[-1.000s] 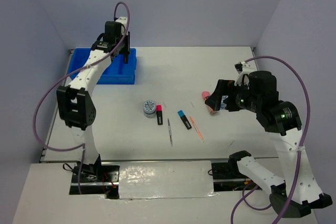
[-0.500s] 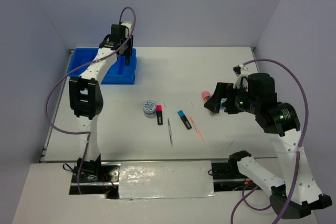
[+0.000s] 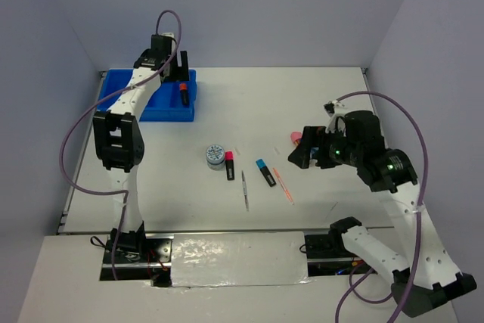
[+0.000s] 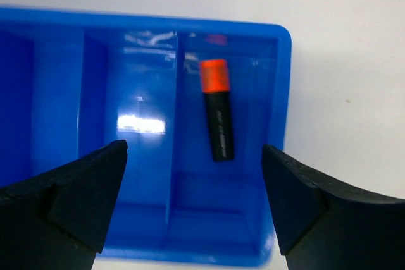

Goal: Sort the stationery into containers
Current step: Pick up the pen from the center of the board.

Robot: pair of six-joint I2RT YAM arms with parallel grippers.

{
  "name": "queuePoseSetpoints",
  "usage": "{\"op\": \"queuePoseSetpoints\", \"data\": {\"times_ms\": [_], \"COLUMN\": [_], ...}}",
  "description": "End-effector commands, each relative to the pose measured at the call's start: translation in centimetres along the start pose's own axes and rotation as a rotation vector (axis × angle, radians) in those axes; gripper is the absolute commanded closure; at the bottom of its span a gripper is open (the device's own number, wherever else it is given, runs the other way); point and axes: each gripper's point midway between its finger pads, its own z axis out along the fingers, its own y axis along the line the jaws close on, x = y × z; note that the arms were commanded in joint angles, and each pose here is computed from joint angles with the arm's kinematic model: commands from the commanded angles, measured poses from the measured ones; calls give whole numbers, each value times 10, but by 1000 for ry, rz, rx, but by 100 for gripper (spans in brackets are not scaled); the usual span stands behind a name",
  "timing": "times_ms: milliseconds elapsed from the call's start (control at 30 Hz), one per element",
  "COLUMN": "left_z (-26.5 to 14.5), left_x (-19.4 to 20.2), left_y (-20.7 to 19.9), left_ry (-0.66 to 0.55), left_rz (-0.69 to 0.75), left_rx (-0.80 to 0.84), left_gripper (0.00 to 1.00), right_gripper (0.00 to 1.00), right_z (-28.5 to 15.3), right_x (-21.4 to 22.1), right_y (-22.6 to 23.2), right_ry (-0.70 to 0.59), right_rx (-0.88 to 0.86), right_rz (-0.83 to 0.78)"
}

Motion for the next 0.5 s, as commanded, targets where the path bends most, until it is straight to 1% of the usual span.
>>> {"op": "queuePoseSetpoints", "data": {"times_ms": [0,33,67,100,133,167,200,233,300,333,367,400,433,467], "left_z": [-78,-90,-116,-121,-149,-148,-156,-170,-185,-210,-209,-224,-228,-231], "left_x": [-52,-48,-43,-24,-24,9,22,48,66,64,89,89,95,107], "left_y": [-2,-5,-6,-10,-14,-15,-19,-24,-29,-31,-32,-29,-25,-20], "left_ry": [-86,-65,-29,31,38,116,138,160,150,94,132,101,106,133], "left_rz": [-167,-253,-286,-307,-348,-356,-373,-394,-460,-473,-483,-489,-486,-470], "left_rx": [12,23,49,80,131,133,163,214,288,333,348,351,334,308], "left_gripper": [1,1,1,1,1,1,1,1,1,1,1,1,1,1], "right_gripper": [4,6,9,13,15,17,18,19,22,23,23,23,24,27], "right_z": [35,44,59,68,84,94,102,118,135,150,158,164,178,183], "right_x": [4,9,7,13,20,27,32,38,50,56,62,66,73,76], "right_y": [0,-1,-9,-10,-9,-10,-10,-8,-11,-13,-17,-20,-28,-31], "right_ry": [32,49,53,80,112,139,161,187,223,243,265,276,305,316], "right_rx": [-32,-22,34,48,71,85,101,113,128,132,141,153,187,206], "right_rz": [-87,-117,-135,-157,-201,-226,-240,-269,-283,-292,-298,-302,-316,-331]}}
